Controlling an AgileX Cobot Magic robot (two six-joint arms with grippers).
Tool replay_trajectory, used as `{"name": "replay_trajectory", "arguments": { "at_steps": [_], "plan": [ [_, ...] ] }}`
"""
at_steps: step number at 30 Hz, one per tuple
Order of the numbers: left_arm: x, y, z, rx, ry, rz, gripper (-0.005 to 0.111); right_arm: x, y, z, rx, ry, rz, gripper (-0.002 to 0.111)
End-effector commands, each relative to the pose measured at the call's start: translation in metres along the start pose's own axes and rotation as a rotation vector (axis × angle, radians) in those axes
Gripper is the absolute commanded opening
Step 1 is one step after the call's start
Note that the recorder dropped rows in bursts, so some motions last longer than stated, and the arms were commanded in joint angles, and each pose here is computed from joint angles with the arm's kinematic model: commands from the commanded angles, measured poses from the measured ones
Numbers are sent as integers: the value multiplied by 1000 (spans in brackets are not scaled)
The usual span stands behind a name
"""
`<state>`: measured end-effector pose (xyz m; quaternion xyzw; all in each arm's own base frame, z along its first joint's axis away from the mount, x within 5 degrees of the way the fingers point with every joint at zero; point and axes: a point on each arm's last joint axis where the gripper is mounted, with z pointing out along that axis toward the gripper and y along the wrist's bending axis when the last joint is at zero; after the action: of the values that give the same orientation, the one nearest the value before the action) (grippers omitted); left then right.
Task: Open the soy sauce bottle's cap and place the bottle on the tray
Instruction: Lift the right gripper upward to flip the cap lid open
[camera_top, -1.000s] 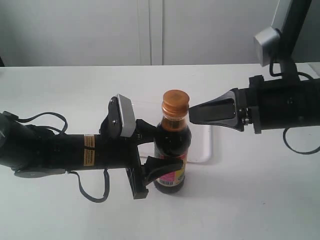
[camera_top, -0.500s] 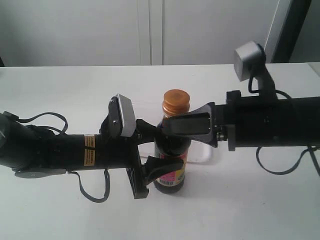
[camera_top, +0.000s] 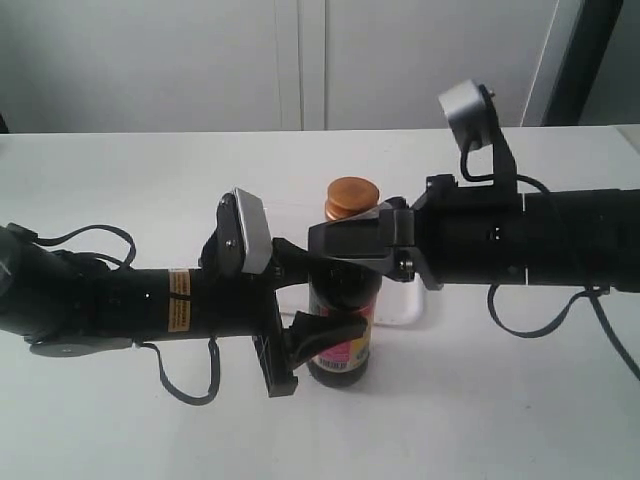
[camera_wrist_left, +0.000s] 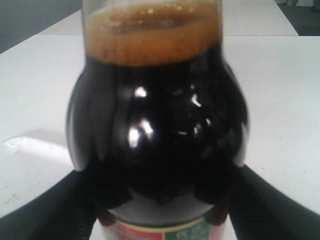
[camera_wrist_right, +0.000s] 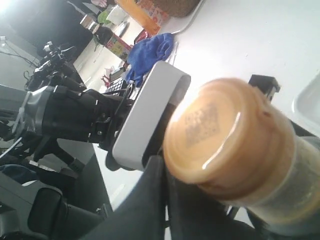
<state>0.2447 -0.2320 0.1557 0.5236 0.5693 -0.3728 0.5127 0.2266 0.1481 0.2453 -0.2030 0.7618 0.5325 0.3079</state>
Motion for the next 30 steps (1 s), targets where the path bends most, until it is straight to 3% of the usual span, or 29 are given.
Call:
{"name": "replay_trajectory", "arguments": {
  "at_steps": [1,7,13,16,24,30],
  "plan": [
    [-1,0,1,2,2,36,0,-4,-5,0,68,-20,-23,0],
    [0,-1,0,6,4,60,0,-14,-1,0,60,-40,-80,0],
    [5,-4,-3,-23,15,103,0,-102,7,-33,127,-272,-227,0],
    [6,-4,-3,-25,16,106,0,-127,21,-41,116,-332,-274,0],
    [6,-4,-3,-29,15,103,0,-116,15,-39,199,-115,-325,0],
    [6,-4,-3,-29,15,103,0,-119,13,-45,314,-119,-360,0]
  ]
}}
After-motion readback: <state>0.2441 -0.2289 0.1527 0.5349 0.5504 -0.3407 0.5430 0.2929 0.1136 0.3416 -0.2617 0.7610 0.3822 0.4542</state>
